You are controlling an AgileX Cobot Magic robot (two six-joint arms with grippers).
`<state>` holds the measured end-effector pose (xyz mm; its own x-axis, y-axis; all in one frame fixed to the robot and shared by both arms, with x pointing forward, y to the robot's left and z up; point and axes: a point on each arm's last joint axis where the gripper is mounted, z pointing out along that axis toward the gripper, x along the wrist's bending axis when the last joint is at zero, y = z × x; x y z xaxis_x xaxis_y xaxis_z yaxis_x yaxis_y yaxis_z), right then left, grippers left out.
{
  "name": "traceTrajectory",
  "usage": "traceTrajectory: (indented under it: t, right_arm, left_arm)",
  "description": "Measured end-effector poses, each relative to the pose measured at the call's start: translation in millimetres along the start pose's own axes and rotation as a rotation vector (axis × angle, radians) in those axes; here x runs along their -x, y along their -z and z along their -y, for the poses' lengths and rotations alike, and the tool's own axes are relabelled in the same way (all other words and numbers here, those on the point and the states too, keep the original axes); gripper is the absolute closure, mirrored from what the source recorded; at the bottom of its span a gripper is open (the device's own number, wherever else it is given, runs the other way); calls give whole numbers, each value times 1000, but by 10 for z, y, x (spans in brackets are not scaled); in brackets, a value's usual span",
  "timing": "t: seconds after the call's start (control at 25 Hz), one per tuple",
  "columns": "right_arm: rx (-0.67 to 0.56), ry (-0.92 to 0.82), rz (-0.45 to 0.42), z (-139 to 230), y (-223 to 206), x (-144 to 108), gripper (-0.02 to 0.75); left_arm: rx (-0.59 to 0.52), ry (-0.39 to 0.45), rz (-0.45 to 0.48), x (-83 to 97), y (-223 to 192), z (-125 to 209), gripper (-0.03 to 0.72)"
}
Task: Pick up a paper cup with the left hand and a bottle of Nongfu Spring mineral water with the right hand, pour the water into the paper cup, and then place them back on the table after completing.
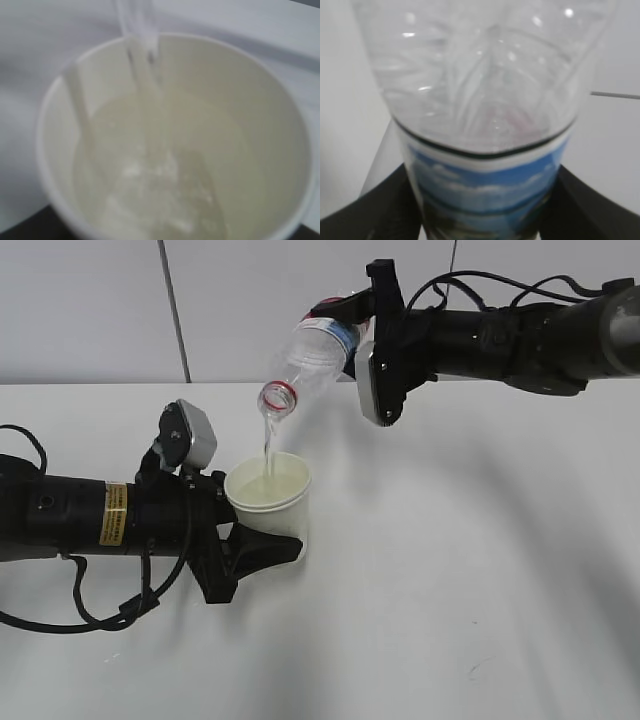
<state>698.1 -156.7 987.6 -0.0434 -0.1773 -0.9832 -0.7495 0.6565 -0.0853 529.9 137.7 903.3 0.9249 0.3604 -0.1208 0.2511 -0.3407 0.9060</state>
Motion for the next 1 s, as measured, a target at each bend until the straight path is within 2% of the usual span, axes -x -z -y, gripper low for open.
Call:
traceTrajectory:
  t: [0.2, 0.44, 0.68, 0.84, 1.0]
  right_arm:
    - [28, -162, -42, -40, 9, -68, 301]
    - [24, -520, -60, -52, 13, -91, 301]
    - [-11, -1076, -17, -17, 11, -63, 301]
    - [-43, -1253, -18, 1, 12, -85, 301]
    - [-54, -1357, -14, 7, 13, -94, 301]
  left_arm:
    - [22, -20, -32, -30, 1, -19, 279]
    - [40, -48, -82, -75, 3, -35, 286]
    - [12, -37, -161, -147, 12, -9, 286]
    - [18, -25, -176, -168, 1, 11, 286]
    - [30, 1, -144, -176, -68, 137, 288]
